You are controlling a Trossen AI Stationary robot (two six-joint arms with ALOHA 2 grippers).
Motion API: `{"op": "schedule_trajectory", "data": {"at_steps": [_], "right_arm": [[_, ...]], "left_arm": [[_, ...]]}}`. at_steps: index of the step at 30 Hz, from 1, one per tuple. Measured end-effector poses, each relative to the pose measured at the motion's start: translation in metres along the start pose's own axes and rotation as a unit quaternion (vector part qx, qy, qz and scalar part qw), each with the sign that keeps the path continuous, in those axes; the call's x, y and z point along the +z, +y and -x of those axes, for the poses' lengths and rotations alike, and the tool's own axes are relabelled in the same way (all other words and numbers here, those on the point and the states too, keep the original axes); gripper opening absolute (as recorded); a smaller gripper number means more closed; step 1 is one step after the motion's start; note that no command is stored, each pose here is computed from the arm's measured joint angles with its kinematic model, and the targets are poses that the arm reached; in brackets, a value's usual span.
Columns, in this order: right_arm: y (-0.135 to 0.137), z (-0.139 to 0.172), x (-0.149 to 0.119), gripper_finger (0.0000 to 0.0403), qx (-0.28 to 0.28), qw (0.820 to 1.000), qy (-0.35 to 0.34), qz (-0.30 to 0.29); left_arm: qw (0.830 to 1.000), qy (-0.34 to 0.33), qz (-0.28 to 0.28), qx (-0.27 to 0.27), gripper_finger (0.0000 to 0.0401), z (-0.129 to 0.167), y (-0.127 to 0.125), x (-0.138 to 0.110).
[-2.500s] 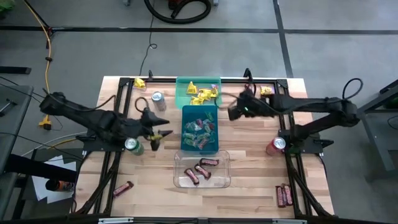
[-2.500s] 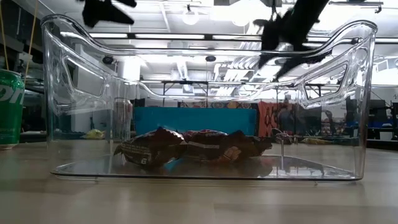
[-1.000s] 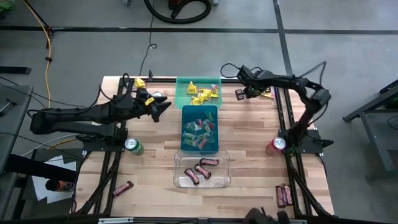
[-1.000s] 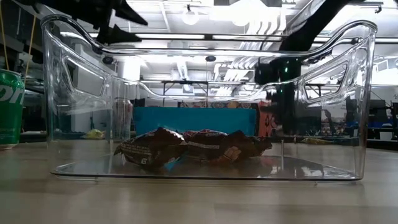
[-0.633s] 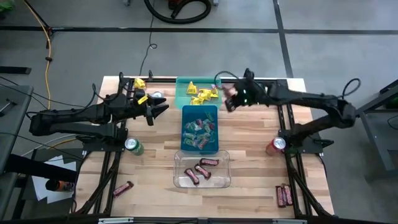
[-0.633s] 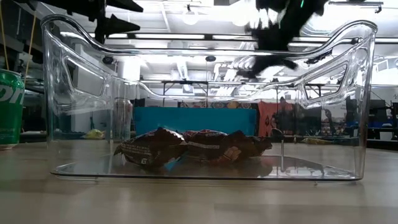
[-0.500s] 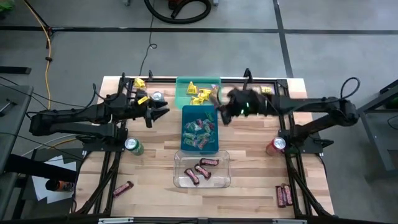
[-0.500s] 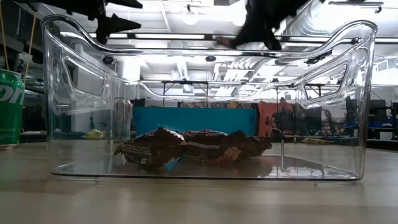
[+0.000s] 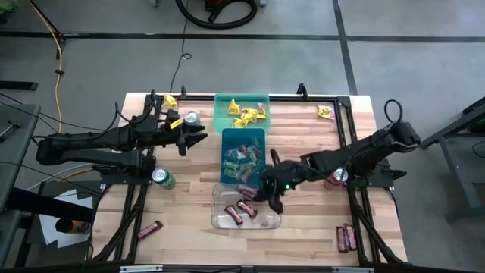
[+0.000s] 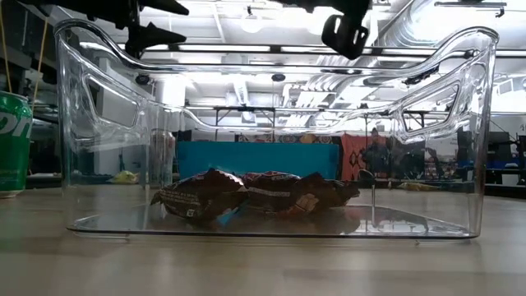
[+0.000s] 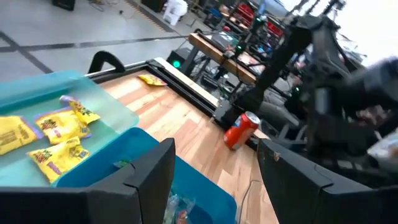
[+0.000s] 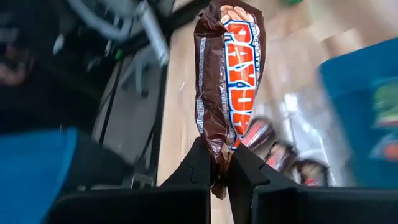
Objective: Sort candy
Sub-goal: Put the brown candy into the transparent bin
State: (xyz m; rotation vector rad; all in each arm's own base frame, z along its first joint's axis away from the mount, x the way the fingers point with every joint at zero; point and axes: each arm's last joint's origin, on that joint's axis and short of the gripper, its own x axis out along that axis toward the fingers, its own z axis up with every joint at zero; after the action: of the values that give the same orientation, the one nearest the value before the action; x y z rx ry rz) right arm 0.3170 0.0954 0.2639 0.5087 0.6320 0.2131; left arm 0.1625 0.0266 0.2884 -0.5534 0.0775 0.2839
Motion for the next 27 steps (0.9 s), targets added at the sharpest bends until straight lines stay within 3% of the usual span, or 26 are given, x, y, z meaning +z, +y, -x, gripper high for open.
{"op": "schedule_trajectory", "data": {"at_steps": [6, 16, 23, 27], "right_arm": [[0.009, -0.009, -0.016, 0.0007, 0.014, 0.997, 0.042, 0.064], [0.012, -0.009, -0.021, 0.0046, 0.014, 0.988, 0.055, 0.145], [0.011, -0.009, -0.020, 0.0078, -0.010, 0.988, 0.042, 0.148], [0.010, -0.009, -0.020, 0.0121, -0.028, 0.987, 0.037, 0.151]], "left_arm": [[0.999, -0.009, 0.039, 0.022, 0.0216, -0.004, 0.001, -0.001], [0.995, -0.051, 0.081, -0.014, 0.0216, -0.017, -0.007, 0.004], [0.994, -0.044, 0.091, -0.033, 0.0216, -0.032, -0.015, -0.004], [0.994, -0.031, 0.097, -0.031, 0.0216, -0.041, -0.016, -0.010]]}}
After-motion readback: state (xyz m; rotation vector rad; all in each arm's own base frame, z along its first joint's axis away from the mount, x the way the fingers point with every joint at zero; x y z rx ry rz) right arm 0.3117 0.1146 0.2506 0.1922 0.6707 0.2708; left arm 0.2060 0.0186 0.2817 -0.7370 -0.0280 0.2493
